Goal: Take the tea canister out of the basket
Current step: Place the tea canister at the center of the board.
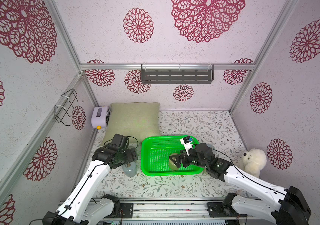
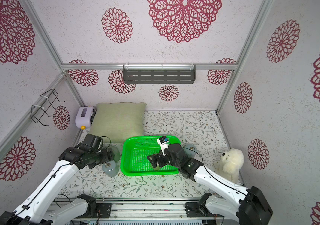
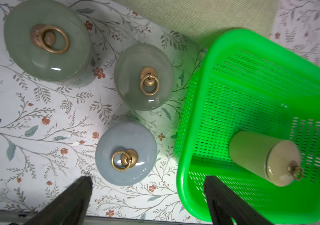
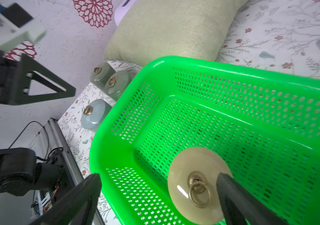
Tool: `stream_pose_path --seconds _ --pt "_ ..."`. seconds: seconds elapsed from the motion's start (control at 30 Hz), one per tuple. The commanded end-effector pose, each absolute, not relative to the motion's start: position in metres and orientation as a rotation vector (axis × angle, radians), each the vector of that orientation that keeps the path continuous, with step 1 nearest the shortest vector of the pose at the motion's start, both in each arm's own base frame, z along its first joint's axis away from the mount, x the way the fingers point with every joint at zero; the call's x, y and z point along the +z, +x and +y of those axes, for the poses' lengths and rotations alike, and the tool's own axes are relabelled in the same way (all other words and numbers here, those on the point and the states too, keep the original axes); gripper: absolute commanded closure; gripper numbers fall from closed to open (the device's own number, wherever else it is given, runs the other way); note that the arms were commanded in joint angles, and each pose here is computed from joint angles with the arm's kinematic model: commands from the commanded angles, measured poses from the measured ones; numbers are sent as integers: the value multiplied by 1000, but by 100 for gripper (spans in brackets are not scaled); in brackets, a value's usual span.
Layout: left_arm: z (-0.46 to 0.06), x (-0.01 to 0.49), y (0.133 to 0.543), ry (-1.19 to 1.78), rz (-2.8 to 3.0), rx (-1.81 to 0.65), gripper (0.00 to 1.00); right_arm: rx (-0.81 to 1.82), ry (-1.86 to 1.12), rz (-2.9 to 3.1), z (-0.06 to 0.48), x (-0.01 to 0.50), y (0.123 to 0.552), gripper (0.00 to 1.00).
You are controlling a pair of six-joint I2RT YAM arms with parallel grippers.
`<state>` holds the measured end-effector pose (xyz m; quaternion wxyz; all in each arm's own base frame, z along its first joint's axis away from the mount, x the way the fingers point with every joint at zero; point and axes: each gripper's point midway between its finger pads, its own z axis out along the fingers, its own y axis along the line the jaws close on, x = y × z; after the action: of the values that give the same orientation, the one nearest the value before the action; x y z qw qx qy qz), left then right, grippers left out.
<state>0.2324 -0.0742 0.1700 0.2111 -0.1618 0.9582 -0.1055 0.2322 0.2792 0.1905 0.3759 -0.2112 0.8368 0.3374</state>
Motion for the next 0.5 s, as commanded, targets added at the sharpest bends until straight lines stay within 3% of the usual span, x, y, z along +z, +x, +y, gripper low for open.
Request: stream_pose_path --seconds 0.0,0.47 --pt "-97 181 239 -374 2588 -437 3 727 -546 2210 270 184 239 1" --pt "-175 186 233 -25 2474 -613 3 480 -597 2470 262 150 247 1"
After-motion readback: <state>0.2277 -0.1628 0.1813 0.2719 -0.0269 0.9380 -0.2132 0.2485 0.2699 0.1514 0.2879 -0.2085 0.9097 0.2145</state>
